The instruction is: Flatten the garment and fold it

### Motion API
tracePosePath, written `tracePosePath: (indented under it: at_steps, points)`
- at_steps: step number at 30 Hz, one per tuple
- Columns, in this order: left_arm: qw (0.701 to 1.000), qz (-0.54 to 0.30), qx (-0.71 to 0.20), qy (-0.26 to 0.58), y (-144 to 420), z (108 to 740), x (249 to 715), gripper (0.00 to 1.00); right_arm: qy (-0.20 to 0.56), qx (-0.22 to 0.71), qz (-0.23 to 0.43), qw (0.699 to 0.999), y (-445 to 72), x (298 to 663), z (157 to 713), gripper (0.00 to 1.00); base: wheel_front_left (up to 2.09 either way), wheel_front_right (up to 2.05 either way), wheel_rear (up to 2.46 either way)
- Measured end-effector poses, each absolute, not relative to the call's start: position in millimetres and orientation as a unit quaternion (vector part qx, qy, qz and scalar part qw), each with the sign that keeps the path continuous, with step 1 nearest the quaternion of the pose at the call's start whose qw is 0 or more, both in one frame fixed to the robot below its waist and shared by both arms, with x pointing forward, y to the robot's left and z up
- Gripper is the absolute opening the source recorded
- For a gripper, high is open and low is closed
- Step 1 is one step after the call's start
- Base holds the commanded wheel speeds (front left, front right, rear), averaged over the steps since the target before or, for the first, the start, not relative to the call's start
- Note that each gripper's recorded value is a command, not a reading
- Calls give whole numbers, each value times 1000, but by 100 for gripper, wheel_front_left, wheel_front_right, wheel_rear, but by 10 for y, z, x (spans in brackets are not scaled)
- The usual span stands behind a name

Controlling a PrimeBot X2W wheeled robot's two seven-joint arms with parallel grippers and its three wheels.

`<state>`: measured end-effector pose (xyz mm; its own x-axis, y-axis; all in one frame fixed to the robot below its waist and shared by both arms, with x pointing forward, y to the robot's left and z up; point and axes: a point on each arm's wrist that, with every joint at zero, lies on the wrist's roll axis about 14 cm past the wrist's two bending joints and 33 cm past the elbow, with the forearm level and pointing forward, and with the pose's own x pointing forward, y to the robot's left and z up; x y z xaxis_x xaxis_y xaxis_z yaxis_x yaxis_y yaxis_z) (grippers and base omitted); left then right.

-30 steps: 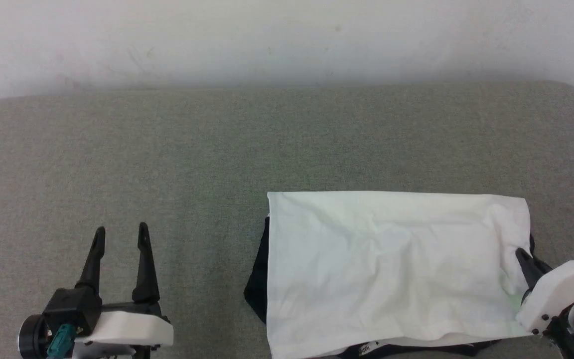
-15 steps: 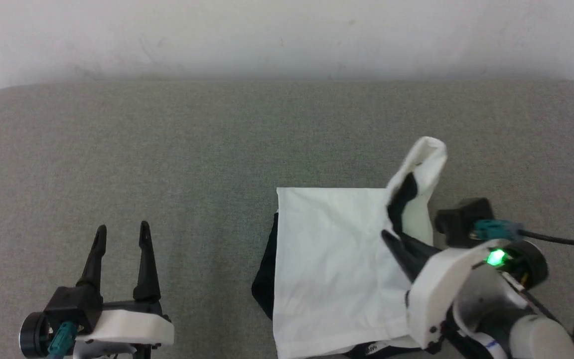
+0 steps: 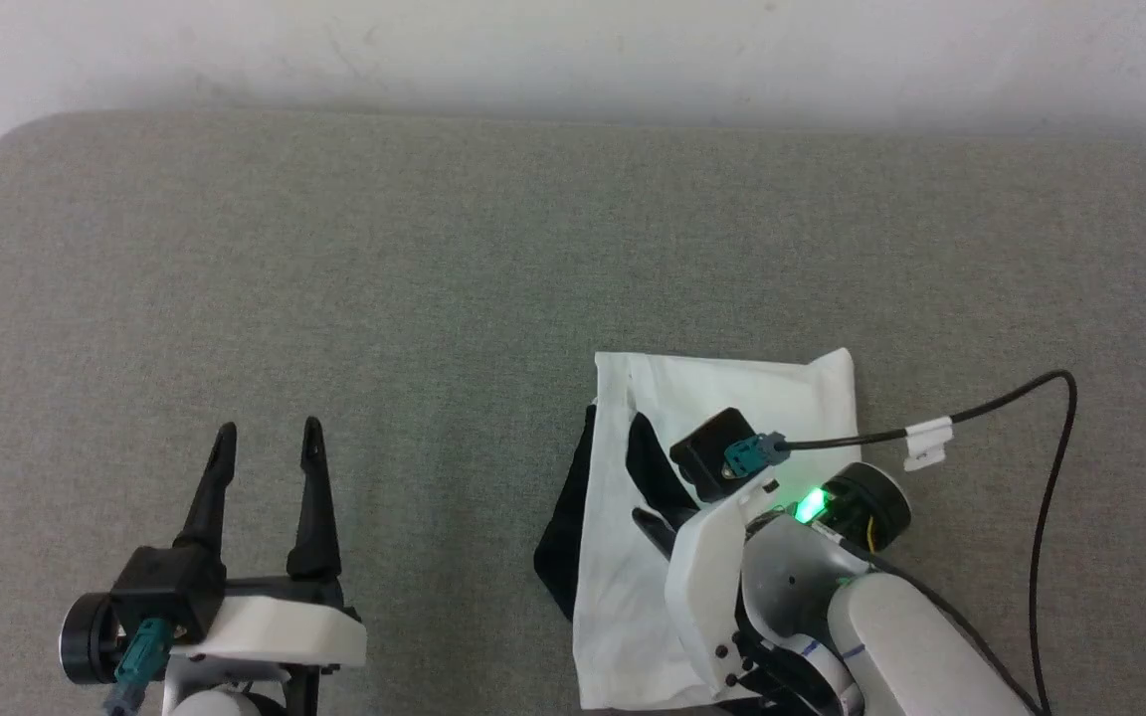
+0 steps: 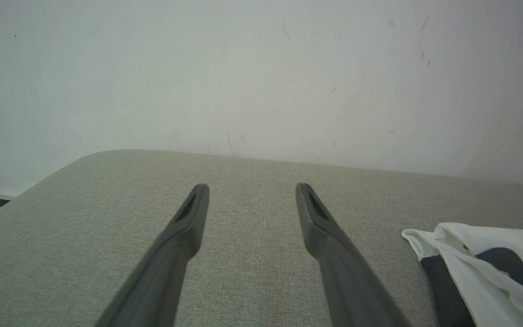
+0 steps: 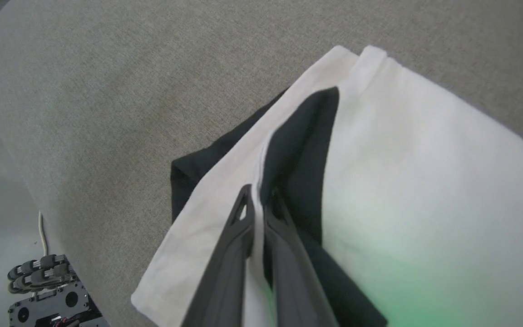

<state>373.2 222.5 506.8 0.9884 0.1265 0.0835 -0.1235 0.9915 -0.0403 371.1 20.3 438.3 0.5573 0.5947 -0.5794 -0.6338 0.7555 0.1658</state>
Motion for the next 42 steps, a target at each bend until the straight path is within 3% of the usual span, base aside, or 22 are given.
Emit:
tracePosePath:
  at_steps: [5, 6, 7, 8, 13, 18, 22, 26, 33, 42]
  points:
    - [997, 68, -16, -36, 2259, 5021, 3734, 100, 342, -24, 364, 866, 302, 3698, 4183, 0, 0, 0, 0]
    - [997, 69, -15, -35, 2260, 5014, 3737, 100, 349, -16, 366, 862, 316, 3684, 4154, 25, 0, 0, 0]
    - [997, 68, -16, -34, 2259, 5010, 3740, 100, 354, -12, 370, 859, 332, 3665, 4132, 97, 0, 0, 0]
    - [997, 68, -16, -34, 2255, 5009, 3744, 100, 356, -6, 372, 857, 346, 3654, 4128, 100, 0, 0, 0]
    - [997, 64, -17, -38, 2231, 5029, 3772, 100, 319, 56, 385, 864, 441, 3664, 4371, 100, 0, 0, 0]
    - [997, 58, -19, -49, 2195, 5100, 3788, 100, 170, 150, 380, 897, 406, 3890, 5167, 100, 0, 0, 0]
    - [997, 48, -20, -57, 2130, 5153, 3802, 100, 41, 181, 319, 930, -17, 4072, 5698, 100, 0, 0, 0]
    - [997, 38, -23, -66, 2062, 5210, 3815, 100, -15, 186, 221, 957, -649, 4117, 5761, 100, 0, 0, 0]
    - [997, 26, -26, -72, 1983, 5254, 3825, 100, 54, 205, 102, 972, -1348, 3972, 5125, 100, 0, 0, 0]
    - [997, 24, -26, -68, 1972, 5230, 3803, 100, 224, 197, 112, 948, -1159, 3758, 4295, 100, 0, 0, 0]
